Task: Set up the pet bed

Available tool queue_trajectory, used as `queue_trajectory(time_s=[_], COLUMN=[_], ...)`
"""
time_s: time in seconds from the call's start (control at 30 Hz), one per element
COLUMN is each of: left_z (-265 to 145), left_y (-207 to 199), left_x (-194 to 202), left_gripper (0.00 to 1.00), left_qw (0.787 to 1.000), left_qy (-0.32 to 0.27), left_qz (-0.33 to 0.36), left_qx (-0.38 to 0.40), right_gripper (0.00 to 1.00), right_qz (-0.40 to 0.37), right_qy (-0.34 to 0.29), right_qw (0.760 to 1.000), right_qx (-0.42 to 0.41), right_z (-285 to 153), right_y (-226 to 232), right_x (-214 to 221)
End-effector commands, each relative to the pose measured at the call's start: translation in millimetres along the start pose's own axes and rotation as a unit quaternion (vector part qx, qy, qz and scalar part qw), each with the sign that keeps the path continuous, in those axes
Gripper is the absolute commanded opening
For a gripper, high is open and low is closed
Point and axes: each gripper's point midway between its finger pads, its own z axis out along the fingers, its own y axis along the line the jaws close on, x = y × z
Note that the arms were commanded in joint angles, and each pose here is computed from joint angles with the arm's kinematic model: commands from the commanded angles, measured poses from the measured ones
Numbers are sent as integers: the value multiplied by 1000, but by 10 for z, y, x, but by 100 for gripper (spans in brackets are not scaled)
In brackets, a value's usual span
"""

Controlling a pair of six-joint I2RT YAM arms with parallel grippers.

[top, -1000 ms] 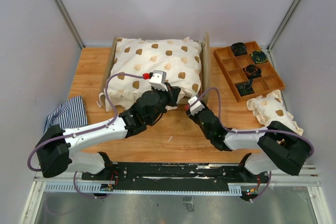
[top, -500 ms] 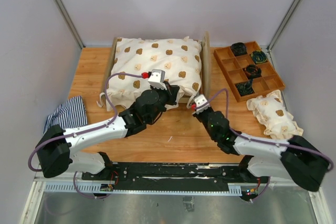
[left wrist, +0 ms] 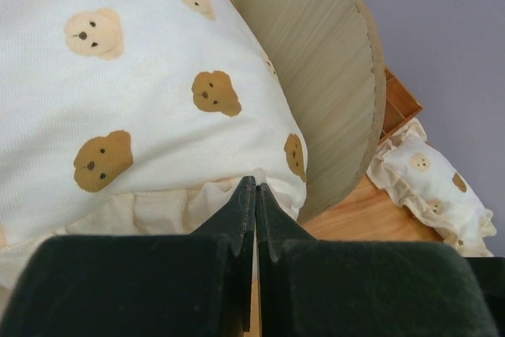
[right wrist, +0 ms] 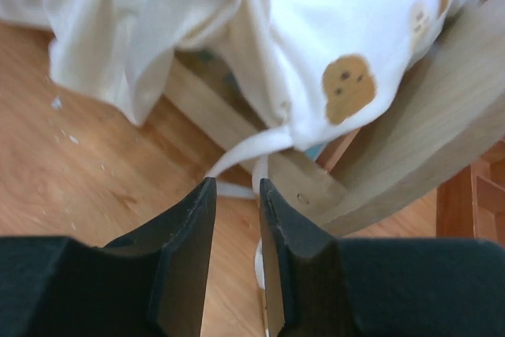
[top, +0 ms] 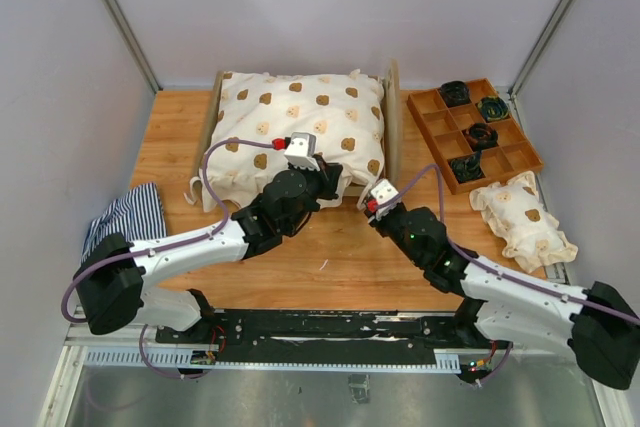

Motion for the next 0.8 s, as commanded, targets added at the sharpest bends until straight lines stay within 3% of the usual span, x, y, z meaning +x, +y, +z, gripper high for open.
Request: queue_trajectory(time_s=[0.0, 0.3, 0.77], left_z=[19, 22, 27], left_y=[-25, -2, -12], left_x=[-190, -215, -262], left_gripper=[0, 0, 0], left_qw=[999, 999, 999], left_qy=[-29, -29, -33], left_qz=[-21, -19, -20], left_qx=[2, -3, -2], right_gripper=[32, 44, 50], right_qz=[-79, -94, -86], right_qy=[24, 60, 71], right_qw=[996, 990, 986], right_qx=[30, 81, 128], right_z=[132, 322, 591], right_y=[-86, -331, -422], right_x=[209, 631, 988])
